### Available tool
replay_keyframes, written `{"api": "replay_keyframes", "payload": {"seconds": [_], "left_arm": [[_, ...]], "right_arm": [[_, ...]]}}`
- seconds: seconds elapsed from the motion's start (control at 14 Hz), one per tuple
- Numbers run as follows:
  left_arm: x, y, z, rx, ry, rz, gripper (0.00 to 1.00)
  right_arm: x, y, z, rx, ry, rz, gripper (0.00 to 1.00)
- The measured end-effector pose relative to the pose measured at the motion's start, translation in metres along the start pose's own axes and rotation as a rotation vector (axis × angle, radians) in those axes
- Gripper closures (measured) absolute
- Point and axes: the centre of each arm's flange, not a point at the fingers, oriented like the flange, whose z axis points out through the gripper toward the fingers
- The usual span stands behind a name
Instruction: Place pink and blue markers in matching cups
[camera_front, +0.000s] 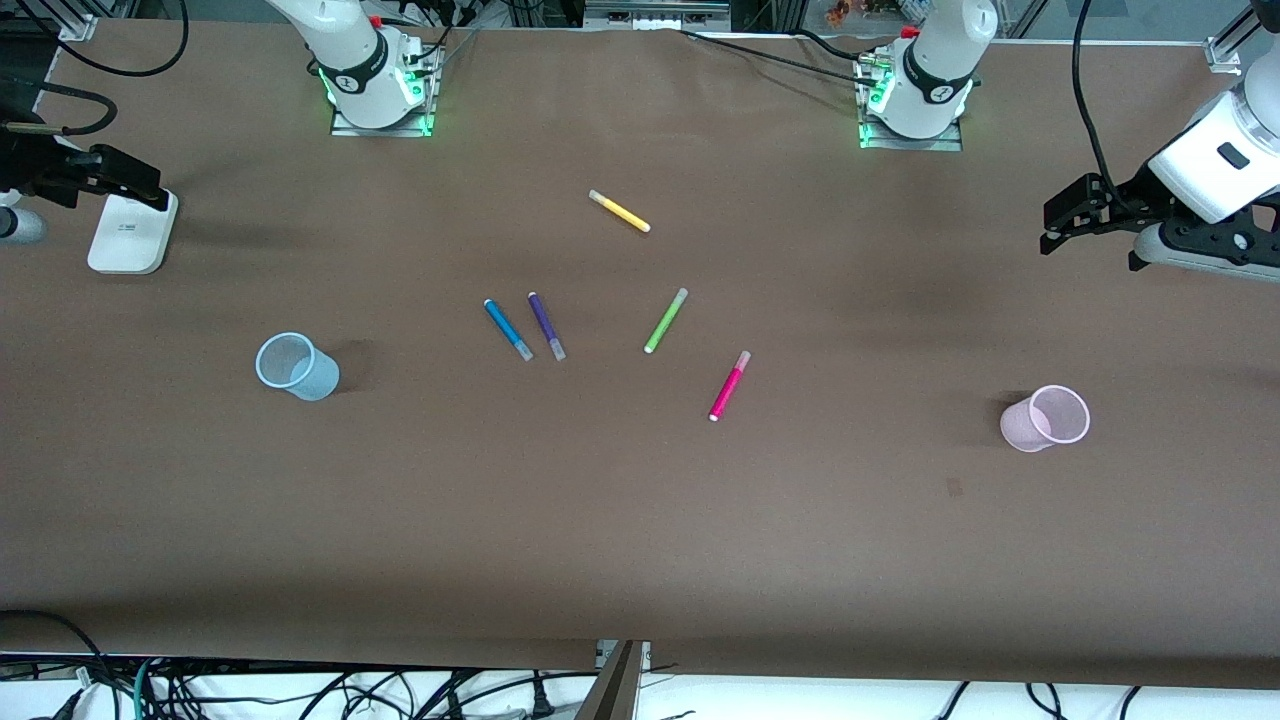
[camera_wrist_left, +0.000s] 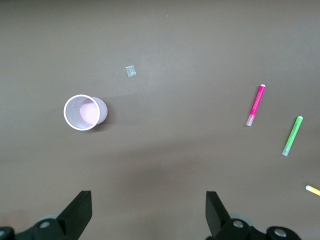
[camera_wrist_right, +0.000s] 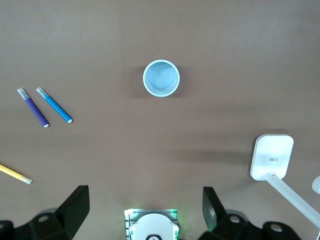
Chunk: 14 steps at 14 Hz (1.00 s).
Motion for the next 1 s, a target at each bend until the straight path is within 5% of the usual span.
{"api": "replay_keyframes", "payload": {"seconds": [0.64,1.0], "left_arm": [[0.0,0.0,0.001,0.0,-0.002,0.0,0.0],[0.01,0.013,0.01,-0.036,0.018,0.017,0.0]], "right_arm": [[0.009,-0.006,0.011,-0.001,-0.016,-0.011,0.0],[0.056,-0.051,0.076,-0.017,-0.103,-0.084,0.0]]}}
